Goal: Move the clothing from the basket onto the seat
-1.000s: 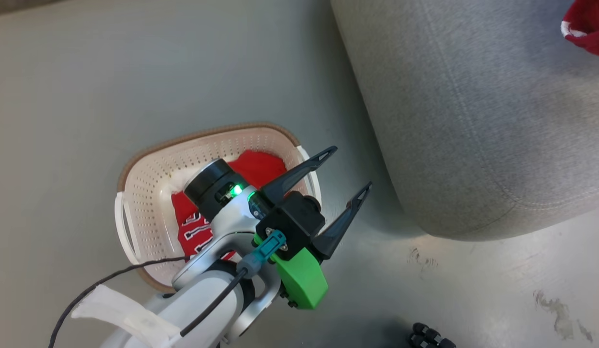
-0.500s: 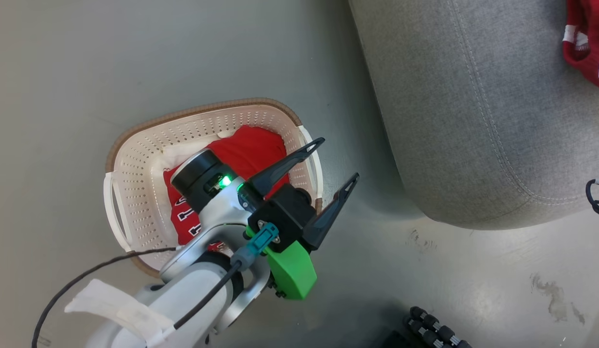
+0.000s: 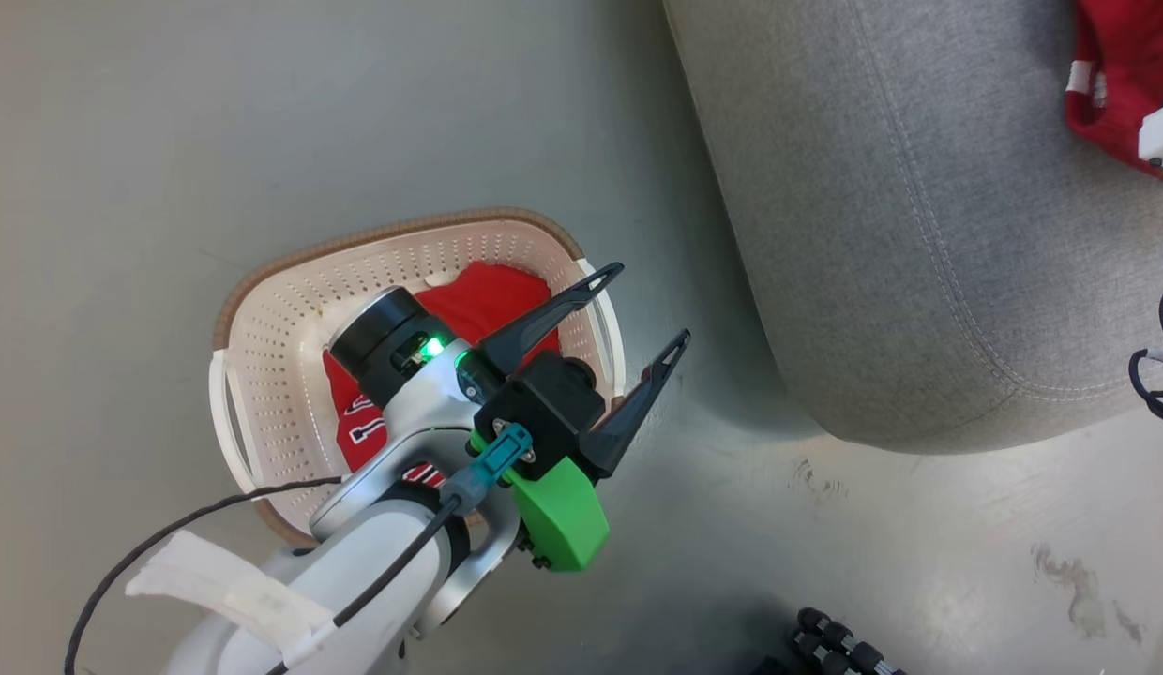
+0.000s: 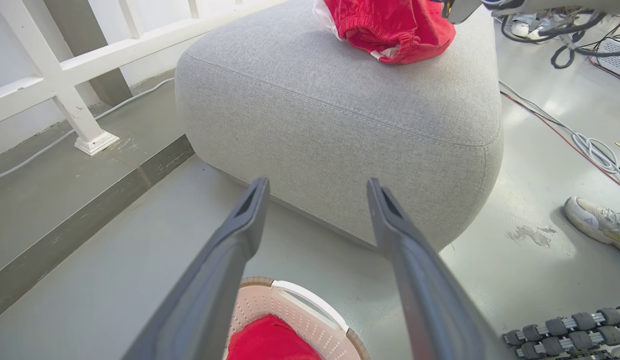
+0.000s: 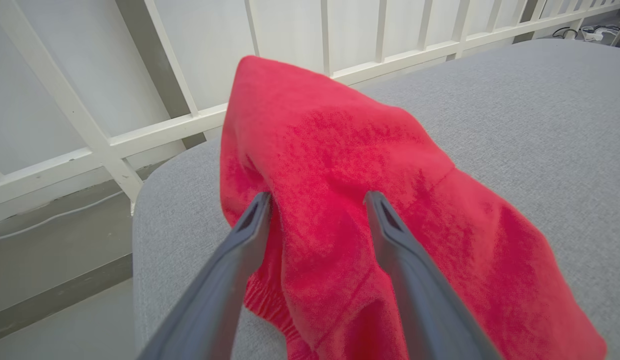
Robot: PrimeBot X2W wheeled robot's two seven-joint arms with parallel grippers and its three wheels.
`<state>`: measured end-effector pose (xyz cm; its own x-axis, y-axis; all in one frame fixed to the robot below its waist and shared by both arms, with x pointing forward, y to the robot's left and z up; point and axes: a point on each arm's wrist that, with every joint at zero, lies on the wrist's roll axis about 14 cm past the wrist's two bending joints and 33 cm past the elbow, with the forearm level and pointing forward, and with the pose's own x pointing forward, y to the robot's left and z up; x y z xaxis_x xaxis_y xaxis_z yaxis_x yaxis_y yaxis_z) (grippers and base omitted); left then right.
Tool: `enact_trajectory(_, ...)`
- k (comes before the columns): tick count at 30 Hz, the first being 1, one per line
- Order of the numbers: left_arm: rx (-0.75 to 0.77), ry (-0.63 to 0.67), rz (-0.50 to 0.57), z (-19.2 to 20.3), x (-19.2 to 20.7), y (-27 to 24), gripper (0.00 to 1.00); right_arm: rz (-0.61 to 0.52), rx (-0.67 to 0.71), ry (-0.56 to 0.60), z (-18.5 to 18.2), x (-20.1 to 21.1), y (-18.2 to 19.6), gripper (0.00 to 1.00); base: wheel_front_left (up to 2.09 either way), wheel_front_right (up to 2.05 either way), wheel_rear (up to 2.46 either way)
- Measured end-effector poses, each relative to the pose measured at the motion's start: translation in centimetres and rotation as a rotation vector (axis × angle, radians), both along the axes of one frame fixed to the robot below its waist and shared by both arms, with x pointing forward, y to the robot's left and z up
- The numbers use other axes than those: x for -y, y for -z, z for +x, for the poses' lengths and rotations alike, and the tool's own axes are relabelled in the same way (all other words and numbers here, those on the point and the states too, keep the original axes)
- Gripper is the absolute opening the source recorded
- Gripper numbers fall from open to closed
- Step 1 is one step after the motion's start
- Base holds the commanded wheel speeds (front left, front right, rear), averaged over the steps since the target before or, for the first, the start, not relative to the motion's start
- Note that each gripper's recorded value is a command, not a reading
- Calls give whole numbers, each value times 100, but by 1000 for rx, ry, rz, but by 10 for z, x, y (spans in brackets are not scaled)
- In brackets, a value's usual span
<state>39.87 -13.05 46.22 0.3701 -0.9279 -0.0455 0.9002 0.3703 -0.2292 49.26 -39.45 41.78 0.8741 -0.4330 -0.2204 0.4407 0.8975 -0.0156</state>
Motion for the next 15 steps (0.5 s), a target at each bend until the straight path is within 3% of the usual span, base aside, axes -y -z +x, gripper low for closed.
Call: enact_trajectory(15,28,-84,-38,4,-10,-22,100,-12,18,-108,-9,-30,-15,100,0,0,0)
